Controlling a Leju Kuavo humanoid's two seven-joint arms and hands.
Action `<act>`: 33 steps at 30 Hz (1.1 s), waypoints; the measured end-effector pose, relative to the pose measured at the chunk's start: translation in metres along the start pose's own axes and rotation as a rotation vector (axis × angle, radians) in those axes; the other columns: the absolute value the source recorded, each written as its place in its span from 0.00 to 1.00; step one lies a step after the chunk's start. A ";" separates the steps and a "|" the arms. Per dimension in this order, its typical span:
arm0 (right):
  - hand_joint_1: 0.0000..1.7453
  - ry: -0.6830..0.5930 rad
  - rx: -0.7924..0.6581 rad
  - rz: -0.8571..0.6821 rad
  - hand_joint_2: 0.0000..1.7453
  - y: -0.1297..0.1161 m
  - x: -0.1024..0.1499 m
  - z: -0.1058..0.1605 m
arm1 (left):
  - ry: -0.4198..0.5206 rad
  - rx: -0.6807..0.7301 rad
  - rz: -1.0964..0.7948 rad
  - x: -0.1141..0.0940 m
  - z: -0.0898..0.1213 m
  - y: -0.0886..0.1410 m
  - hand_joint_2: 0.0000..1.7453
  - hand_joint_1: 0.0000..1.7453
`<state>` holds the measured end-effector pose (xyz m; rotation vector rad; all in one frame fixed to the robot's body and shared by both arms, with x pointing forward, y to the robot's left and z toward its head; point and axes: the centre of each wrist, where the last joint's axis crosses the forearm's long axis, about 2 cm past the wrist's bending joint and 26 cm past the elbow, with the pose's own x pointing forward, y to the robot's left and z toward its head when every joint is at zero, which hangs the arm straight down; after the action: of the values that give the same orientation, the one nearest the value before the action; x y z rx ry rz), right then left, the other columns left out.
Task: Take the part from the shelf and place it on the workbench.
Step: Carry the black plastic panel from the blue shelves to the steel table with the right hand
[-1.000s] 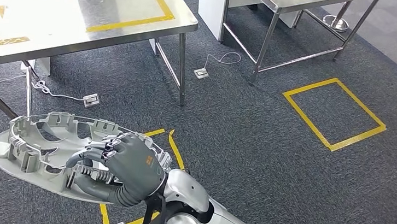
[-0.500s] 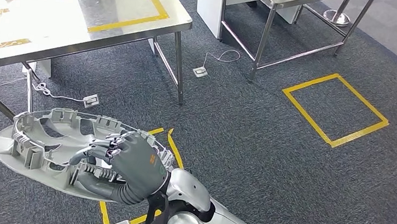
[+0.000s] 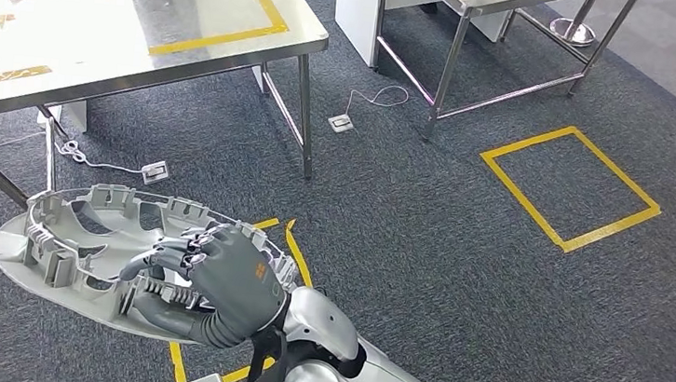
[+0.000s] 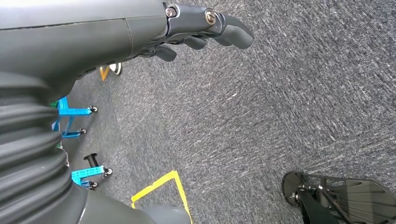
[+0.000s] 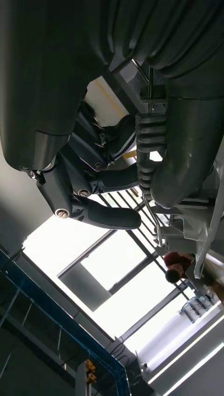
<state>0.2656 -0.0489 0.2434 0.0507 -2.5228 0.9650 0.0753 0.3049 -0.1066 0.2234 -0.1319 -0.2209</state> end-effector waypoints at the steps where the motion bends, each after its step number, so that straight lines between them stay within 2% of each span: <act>1: 1.00 0.000 0.000 0.000 1.00 0.000 0.000 0.000 | -0.001 0.001 0.000 0.000 0.000 0.000 1.00 0.00; 33: 1.00 -0.002 -0.003 -0.002 1.00 -0.001 -0.003 -0.004 | -0.005 0.018 -0.006 0.006 0.000 0.000 1.00 0.00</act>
<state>0.2698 -0.0475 0.2459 0.0534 -2.5257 0.9603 0.0813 0.3036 -0.1055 0.2410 -0.1386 -0.2260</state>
